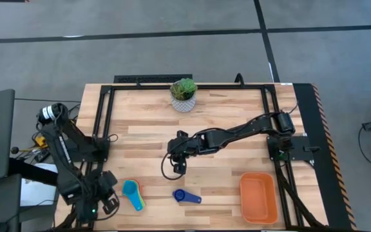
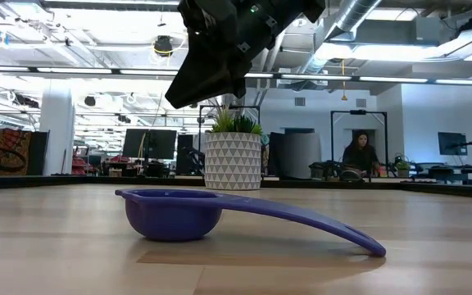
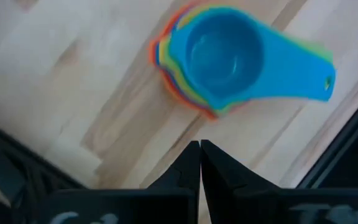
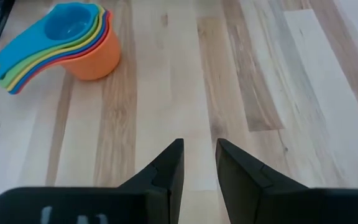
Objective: Nest measuring cups in basket
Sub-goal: Stack the blue measuring cup on top of the green measuring cup, then stack the dark blue measuring cup on top of the blue measuring cup
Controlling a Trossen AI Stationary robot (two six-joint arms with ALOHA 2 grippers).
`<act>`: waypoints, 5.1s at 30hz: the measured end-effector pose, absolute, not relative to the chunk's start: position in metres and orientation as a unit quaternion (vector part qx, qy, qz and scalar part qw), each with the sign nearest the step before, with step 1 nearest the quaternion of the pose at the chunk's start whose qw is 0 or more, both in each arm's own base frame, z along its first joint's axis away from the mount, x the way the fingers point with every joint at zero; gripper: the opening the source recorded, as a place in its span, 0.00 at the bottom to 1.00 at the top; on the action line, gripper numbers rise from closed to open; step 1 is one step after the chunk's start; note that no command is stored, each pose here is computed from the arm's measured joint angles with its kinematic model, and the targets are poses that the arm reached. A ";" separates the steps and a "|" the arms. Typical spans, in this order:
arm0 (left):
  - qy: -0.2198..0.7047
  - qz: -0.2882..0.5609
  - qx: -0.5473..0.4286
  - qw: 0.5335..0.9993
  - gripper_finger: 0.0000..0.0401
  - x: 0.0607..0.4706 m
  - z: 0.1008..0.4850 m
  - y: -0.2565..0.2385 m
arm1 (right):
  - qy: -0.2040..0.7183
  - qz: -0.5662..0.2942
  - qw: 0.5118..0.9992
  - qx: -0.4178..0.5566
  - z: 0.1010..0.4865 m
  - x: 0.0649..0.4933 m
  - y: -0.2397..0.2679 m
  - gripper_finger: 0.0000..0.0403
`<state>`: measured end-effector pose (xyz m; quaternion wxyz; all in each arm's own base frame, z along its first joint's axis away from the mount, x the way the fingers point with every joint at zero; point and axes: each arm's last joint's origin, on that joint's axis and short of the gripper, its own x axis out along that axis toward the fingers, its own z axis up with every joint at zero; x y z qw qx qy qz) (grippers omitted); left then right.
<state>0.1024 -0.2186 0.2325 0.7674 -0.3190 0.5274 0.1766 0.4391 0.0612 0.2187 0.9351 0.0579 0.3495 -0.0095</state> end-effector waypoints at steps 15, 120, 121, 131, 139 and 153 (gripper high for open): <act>0.560 0.198 -0.274 0.756 0.00 0.109 0.185 -0.250 | 0.350 -0.009 0.935 0.063 0.219 0.439 0.061 0.29; 0.444 0.160 -0.217 0.854 0.58 0.148 0.190 -0.237 | 0.459 -0.026 0.887 0.055 0.176 0.388 0.132 0.25; 0.442 0.162 -0.212 0.856 0.58 0.150 0.190 -0.235 | 0.459 -0.026 0.886 0.057 0.176 0.387 0.133 0.25; 0.440 0.174 -0.165 0.865 0.58 0.169 0.190 -0.220 | 0.467 -0.032 0.882 0.055 0.175 0.385 0.133 0.25; 0.424 0.209 -0.119 0.873 0.58 0.193 0.191 -0.198 | 0.472 -0.036 0.879 0.048 0.174 0.381 0.139 0.25; 0.469 0.149 -0.123 0.862 0.58 0.225 0.220 -0.191 | 0.397 -0.002 0.916 0.065 0.180 0.396 0.149 0.39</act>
